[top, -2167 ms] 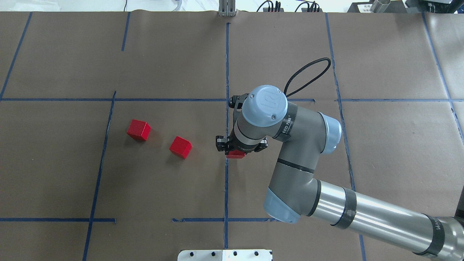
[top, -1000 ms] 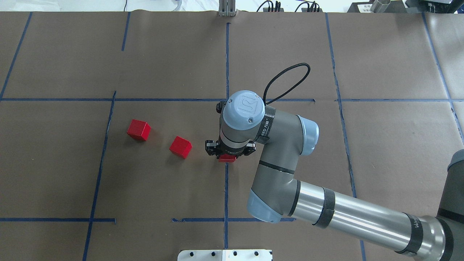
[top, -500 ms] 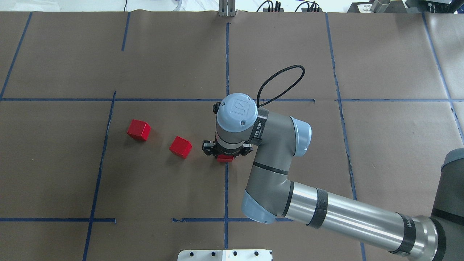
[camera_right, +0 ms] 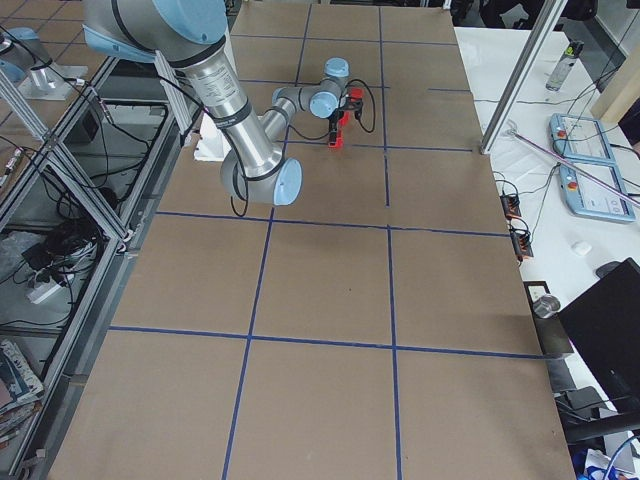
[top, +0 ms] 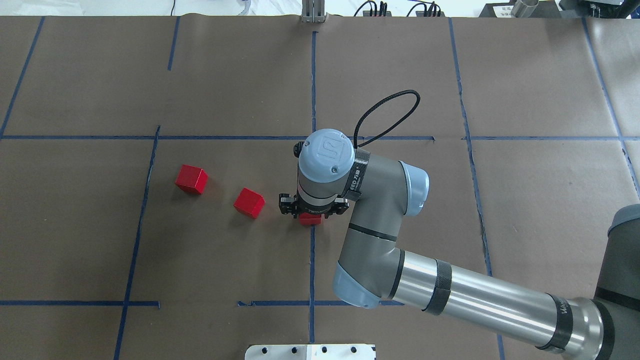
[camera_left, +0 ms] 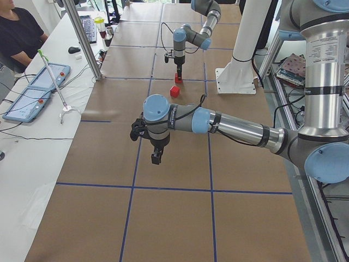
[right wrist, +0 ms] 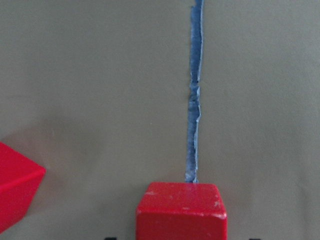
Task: Form red blocks into L shape at center
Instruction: 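Lower the cube at the center and open the right gripper, then raise the right gripper away while the left arm reaches toward the nearer red cube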
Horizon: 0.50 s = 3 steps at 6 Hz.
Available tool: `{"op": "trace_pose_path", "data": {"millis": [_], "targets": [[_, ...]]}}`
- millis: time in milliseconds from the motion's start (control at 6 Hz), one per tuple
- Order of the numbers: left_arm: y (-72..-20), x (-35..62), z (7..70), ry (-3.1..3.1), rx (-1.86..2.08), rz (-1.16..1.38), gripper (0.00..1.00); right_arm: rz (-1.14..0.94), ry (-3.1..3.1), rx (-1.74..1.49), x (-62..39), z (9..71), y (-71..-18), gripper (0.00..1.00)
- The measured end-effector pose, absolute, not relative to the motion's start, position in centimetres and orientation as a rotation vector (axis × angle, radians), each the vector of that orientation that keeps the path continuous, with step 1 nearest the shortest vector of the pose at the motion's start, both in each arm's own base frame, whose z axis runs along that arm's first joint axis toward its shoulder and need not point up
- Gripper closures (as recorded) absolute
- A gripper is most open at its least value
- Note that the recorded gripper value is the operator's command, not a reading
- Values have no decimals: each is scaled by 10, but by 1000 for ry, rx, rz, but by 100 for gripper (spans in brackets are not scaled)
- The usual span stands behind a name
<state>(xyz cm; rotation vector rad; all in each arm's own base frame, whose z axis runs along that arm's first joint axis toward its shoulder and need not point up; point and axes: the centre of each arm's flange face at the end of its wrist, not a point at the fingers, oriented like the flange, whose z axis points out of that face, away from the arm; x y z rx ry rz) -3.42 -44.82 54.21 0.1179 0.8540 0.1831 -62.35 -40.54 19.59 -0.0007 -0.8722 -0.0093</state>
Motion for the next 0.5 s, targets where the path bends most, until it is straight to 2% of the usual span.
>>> {"op": "trace_pose_path", "data": {"millis": [500], "targets": [[-460, 3, 519, 863, 146, 265, 0, 40, -922, 44, -540, 177, -419, 0]]}}
